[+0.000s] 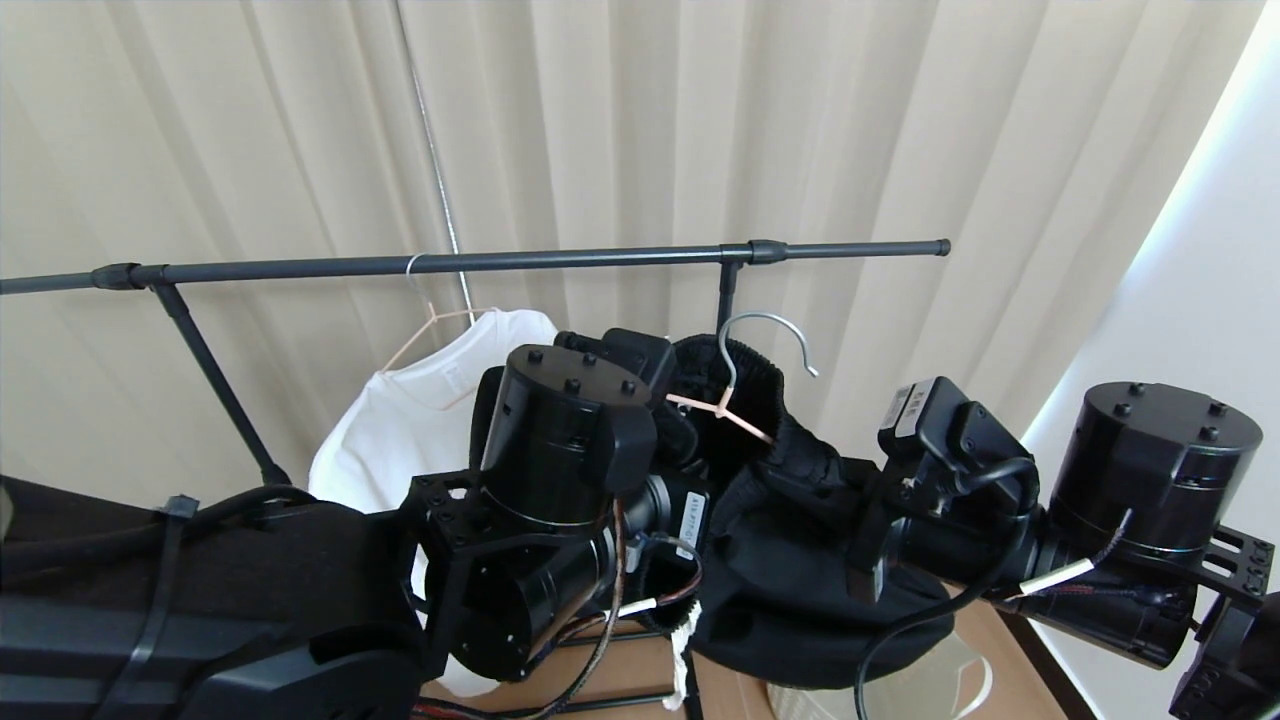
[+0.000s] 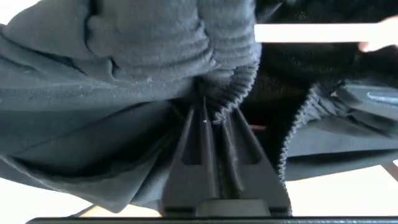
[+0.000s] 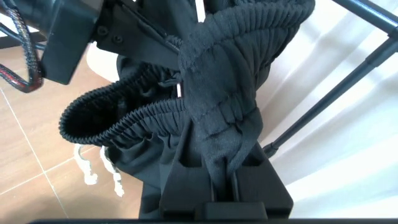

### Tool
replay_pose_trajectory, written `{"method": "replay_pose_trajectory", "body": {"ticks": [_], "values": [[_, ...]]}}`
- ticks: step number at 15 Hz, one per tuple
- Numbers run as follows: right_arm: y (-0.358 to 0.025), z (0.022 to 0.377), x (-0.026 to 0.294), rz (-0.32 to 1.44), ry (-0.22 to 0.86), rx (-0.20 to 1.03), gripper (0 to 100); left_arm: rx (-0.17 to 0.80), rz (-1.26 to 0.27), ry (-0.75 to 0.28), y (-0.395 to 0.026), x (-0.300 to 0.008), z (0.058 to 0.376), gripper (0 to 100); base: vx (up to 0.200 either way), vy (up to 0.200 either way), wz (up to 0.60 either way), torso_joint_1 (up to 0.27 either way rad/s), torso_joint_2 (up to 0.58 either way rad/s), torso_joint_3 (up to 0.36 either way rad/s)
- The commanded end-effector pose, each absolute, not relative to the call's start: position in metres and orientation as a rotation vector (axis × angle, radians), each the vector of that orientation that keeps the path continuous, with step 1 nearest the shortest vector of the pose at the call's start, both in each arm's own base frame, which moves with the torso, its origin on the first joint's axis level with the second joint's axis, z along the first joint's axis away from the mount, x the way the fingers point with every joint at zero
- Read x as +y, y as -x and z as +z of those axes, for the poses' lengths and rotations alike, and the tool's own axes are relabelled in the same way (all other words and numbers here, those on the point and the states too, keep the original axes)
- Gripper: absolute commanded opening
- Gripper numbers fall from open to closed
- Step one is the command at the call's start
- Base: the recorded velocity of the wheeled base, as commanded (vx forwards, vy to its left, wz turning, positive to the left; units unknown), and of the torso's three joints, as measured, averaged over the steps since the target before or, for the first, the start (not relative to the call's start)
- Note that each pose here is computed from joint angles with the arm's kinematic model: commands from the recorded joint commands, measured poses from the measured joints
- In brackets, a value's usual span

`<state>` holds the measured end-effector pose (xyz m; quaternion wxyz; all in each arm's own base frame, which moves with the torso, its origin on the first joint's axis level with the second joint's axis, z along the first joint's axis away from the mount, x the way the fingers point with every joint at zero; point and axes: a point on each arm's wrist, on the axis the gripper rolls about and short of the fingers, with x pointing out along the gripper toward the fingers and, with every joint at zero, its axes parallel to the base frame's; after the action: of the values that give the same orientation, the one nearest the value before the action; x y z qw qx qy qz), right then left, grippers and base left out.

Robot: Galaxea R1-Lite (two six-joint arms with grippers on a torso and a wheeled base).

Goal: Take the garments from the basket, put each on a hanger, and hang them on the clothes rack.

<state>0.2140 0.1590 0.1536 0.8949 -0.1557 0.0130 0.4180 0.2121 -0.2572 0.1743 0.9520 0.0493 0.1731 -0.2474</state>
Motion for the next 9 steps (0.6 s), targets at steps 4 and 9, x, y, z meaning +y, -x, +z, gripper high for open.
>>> {"method": "replay_pose_trajectory", "body": {"ticks": [4, 9], "values": [[-0.216, 0.154, 0.159, 0.865, 0.322, 0.027, 0, 0.322, -0.563, -0.100, -0.176, -0.240, 0.189, 100, 0.000, 0.000, 0.00, 0.000, 0.00, 0.000], [-0.222, 0.149, 0.159, 0.859, 0.319, 0.048, 0, 0.301, -0.564, -0.110, -0.153, -0.208, 0.195, 100, 0.000, 0.000, 0.00, 0.000, 0.00, 0.000]]}}
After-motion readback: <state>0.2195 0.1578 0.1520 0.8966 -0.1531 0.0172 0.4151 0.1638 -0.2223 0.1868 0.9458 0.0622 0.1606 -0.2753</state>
